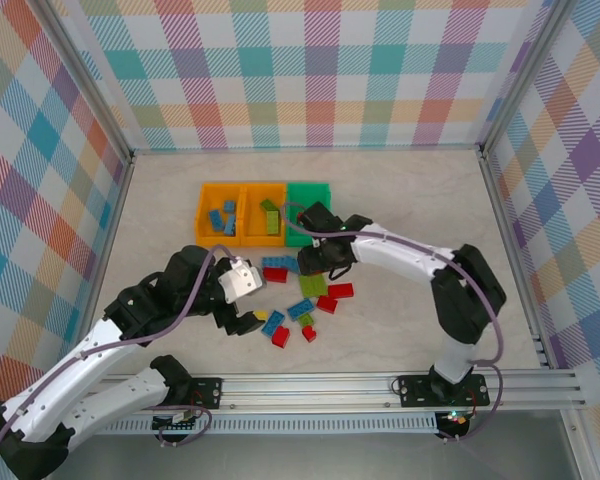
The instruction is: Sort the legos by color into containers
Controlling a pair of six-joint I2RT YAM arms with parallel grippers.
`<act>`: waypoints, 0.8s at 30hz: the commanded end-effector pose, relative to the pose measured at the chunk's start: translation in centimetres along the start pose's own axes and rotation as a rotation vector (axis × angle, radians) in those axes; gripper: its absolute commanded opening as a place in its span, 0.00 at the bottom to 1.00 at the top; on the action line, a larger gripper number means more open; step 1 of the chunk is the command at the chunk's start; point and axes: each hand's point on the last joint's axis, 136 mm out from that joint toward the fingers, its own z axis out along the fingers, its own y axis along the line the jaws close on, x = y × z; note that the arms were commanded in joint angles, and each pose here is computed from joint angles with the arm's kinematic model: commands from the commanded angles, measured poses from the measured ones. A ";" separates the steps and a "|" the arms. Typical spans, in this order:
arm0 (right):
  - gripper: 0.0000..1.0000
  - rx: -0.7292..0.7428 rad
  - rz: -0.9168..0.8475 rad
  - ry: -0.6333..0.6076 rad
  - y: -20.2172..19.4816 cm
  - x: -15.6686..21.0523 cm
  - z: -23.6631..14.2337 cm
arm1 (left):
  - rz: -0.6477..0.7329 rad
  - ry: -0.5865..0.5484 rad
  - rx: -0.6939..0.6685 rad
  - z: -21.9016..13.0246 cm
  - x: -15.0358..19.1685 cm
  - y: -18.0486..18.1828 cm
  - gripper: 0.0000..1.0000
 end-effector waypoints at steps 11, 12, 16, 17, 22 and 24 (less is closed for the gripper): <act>0.59 0.104 -0.068 -0.352 -2.6 -16.2 1.1 | -0.416 -0.138 -0.204 -0.6 -3.6 4.4 1.00; 0.64 0.100 -0.068 -0.350 -2.6 -16.6 1.6 | -0.449 -0.139 -0.216 -0.7 -3.5 4.7 1.00; 0.80 0.088 -0.088 -0.340 -2.3 -17.2 2.1 | -0.562 -0.139 -0.276 -0.8 -3.0 5.7 1.00; 0.83 0.085 -0.089 -0.340 -2.2 -17.3 1.9 | -0.594 -0.136 -0.290 -0.7 -2.8 5.9 1.00; 0.91 0.067 -0.092 -0.370 -1.9 -17.6 -0.7 | -0.758 -0.095 -0.359 0.8 -1.6 7.2 1.00; 0.92 0.037 -0.077 -0.372 -1.6 -17.3 -2.7 | -0.879 -0.066 -0.403 1.7 -0.6 7.8 1.00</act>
